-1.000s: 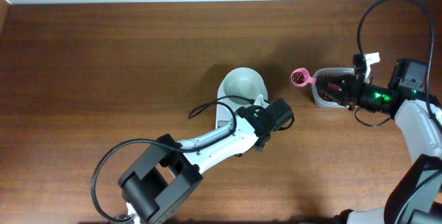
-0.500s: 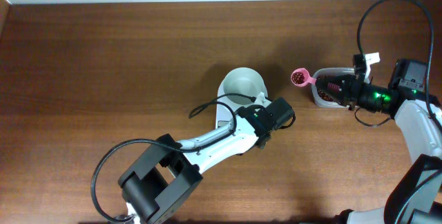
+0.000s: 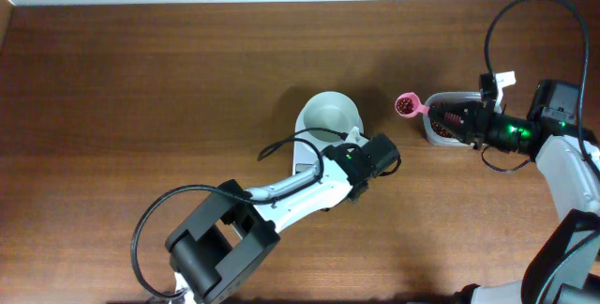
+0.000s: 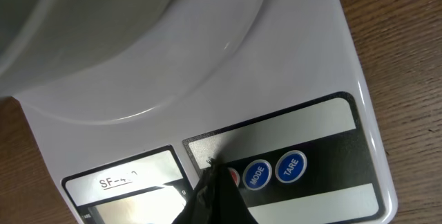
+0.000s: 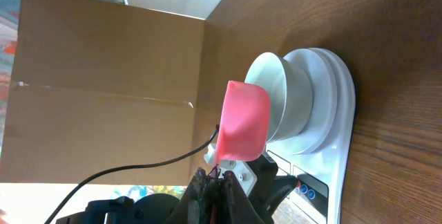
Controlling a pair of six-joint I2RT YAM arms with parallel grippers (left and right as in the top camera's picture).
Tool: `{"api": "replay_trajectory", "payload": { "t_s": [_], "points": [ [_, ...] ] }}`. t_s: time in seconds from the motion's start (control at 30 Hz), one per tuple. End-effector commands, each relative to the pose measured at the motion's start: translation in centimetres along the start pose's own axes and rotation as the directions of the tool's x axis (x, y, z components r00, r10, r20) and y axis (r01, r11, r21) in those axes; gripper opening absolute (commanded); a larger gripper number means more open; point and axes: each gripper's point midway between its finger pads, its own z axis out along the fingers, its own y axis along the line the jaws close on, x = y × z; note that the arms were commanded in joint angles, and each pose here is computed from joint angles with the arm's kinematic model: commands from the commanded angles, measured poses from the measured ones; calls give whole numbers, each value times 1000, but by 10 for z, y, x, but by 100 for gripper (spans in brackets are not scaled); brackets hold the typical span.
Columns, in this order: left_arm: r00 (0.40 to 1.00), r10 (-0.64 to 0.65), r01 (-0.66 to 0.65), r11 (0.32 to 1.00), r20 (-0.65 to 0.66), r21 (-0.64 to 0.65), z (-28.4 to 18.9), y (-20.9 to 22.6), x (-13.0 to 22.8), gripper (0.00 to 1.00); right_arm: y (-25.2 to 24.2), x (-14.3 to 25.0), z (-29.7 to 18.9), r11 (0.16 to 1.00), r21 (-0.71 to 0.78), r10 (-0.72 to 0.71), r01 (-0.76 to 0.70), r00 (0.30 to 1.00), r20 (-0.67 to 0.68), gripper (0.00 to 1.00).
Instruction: Scoop and weigh 50g on scale
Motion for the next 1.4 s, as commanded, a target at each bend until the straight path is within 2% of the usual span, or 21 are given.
{"api": "replay_trajectory", "payload": {
  "t_s": [0.0,0.3,0.8,0.93,1.1,1.13,1.3,1.37],
  "points": [
    [1000,18,-18,1000,10,-13,3,0,-5,0,-2,3,3,1000,-3,0,0,1000,-10,4],
    [999,46,-46,999,16,-3,4,-3,-6,0,-2,3,3,1000,-3,0,0,1000,-10,4],
    [998,46,-47,999,-46,-25,15,4,20,0,-2,3,3,1000,-3,-3,3,1000,-9,4],
    [997,48,-47,999,-68,17,10,-2,24,0,-2,2,3,1000,-3,-7,7,1000,-8,4],
    [999,2,-6,997,45,83,-45,2,-11,0,-2,2,3,1000,-4,-10,10,1000,-7,4],
    [995,-21,11,995,93,102,-71,10,-19,0,-2,2,3,1000,-4,-15,15,1000,-6,4],
    [989,-12,-3,995,146,100,-117,53,-20,7,-2,1,3,1000,-4,-17,17,1000,-5,4],
    [989,-44,32,995,139,91,-126,72,-15,8,-2,1,3,1000,-4,-18,18,1000,-5,4]
  ]
}}
